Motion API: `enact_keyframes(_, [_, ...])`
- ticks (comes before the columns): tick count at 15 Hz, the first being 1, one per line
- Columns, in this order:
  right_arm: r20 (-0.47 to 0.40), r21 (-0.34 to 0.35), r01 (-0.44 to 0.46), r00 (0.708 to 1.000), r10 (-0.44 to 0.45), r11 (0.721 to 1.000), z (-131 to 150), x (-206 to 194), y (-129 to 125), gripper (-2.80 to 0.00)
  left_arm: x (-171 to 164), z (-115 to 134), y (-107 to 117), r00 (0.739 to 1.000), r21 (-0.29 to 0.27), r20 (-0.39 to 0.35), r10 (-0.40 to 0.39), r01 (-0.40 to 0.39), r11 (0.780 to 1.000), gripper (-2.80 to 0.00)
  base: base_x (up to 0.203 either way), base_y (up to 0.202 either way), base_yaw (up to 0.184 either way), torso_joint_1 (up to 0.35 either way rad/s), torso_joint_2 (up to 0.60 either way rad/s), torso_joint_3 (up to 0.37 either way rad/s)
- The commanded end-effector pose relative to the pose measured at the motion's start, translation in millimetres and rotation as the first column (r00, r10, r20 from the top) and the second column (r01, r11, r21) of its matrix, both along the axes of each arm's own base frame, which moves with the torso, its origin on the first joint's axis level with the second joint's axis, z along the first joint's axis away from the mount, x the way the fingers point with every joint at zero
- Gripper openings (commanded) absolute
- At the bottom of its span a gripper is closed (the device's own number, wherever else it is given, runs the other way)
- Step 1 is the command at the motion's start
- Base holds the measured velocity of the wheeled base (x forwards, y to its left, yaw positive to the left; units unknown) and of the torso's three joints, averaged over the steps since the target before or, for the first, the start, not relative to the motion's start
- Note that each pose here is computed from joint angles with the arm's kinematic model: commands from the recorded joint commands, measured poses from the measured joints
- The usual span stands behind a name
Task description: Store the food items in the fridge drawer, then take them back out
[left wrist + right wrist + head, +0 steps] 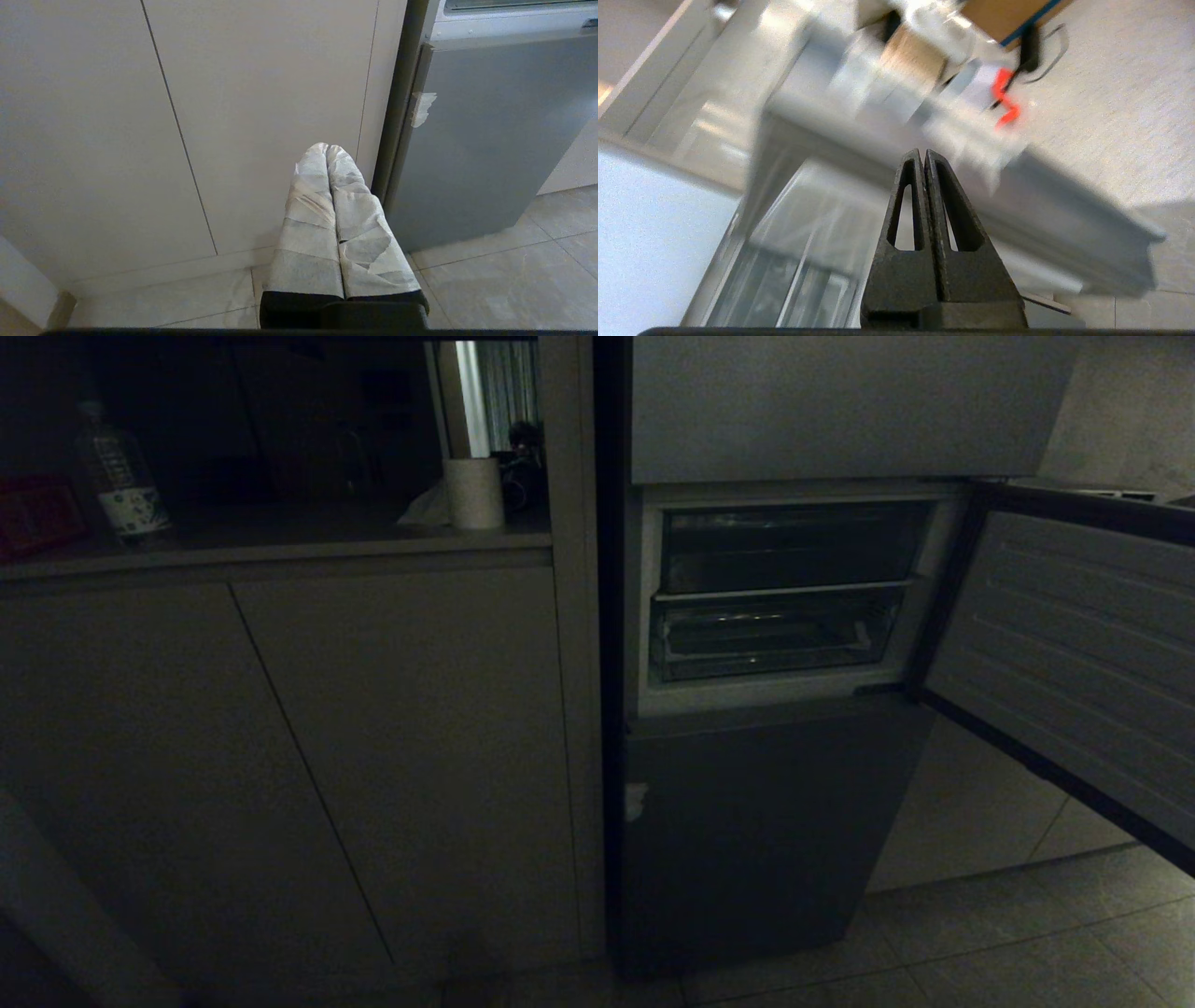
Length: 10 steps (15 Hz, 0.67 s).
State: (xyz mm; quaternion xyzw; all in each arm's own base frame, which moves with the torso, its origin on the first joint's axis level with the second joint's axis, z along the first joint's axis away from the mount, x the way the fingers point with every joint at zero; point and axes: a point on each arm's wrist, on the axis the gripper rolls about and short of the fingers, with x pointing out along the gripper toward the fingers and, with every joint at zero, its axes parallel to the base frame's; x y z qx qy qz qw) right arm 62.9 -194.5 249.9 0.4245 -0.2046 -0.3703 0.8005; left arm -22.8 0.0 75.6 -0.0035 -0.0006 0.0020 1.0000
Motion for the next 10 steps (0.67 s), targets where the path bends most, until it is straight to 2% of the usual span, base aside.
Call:
enact_keyframes(1, [-0.008,0.075,0.032,0.999,-0.031,0.997,-12,2,-40,-2.80,0,0,0,1.000,-0.001,0.000,0.002,-0.002,1.000,-2.80,0.000,0.000,0.000,0.000,0.00,0.000])
enact_keyframes(7, [0.015,0.068,0.080,0.997,-0.082,0.994,-10,-1,-92,-2.80,0,0,0,1.000,0.001,0.000,0.001,-0.001,1.000,-2.80,0.000,0.000,0.000,0.000,0.00,0.000])
enact_keyframes(8, [0.028,0.084,0.064,0.997,-0.066,0.994,-12,1,-99,-2.80,0,0,0,1.000,0.000,0.000,0.001,-0.001,1.000,-2.80,0.000,0.000,0.000,0.000,0.00,0.000])
enact_keyframes(10, [0.063,0.141,-0.101,0.994,0.093,0.985,-21,14,-111,-2.80,0,0,0,1.000,-0.001,0.000,0.001,-0.001,1.000,-2.80,0.000,0.000,0.000,0.000,0.00,0.000])
